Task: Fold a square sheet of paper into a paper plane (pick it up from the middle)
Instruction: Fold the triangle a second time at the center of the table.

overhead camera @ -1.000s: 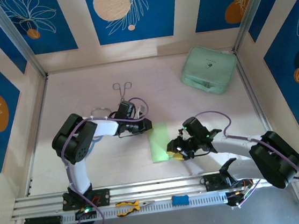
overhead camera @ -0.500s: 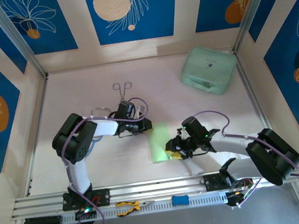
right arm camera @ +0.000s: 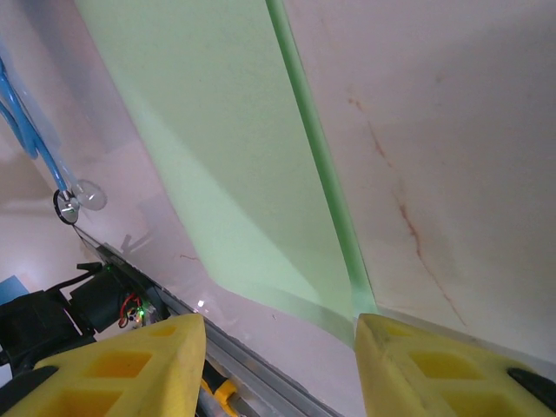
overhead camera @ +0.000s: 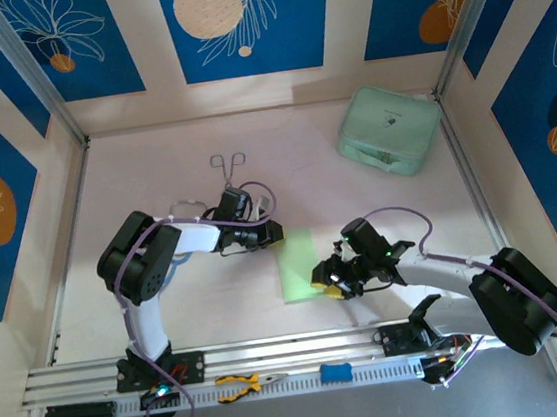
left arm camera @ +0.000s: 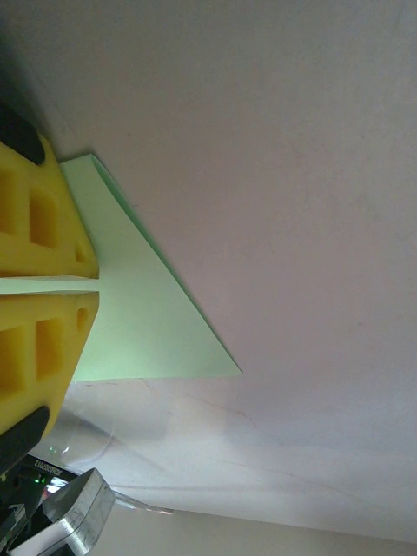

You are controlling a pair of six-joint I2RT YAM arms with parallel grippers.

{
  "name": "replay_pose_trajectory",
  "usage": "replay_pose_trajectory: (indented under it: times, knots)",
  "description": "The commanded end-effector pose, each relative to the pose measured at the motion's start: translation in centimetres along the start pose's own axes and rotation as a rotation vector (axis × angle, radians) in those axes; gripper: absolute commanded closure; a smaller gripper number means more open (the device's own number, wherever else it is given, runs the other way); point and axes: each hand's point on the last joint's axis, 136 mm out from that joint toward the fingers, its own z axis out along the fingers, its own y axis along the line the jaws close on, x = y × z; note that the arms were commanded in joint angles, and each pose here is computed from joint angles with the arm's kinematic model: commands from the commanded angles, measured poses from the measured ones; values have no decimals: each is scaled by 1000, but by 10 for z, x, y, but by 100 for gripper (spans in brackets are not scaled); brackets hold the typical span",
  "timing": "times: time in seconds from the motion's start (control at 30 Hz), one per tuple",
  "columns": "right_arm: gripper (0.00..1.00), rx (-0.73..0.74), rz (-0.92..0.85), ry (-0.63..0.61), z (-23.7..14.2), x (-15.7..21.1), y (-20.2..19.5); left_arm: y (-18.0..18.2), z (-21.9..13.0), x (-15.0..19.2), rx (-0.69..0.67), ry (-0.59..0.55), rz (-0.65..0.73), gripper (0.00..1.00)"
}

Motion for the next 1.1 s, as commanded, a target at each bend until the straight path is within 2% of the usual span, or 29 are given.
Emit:
replay_pose_trajectory:
  times: [0.0, 0.43, 0.57, 0.97, 1.07]
  knots:
    - [50, 12, 17, 21, 2, 3, -2, 34, 6, 26, -82, 79, -86, 87]
    - [48, -11, 27, 31, 9, 2, 0, 32, 5, 25, -78, 76, -84, 86]
    - [48, -57, -10, 23, 8, -1, 11, 32, 6, 25, -77, 76, -87, 86]
    - [48, -145, -81, -28, 10, -28, 35, 27, 8, 25, -49, 92, -81, 86]
    - [51, -164, -103, -18, 12, -33, 41, 24, 8, 25, -38, 100, -77, 86]
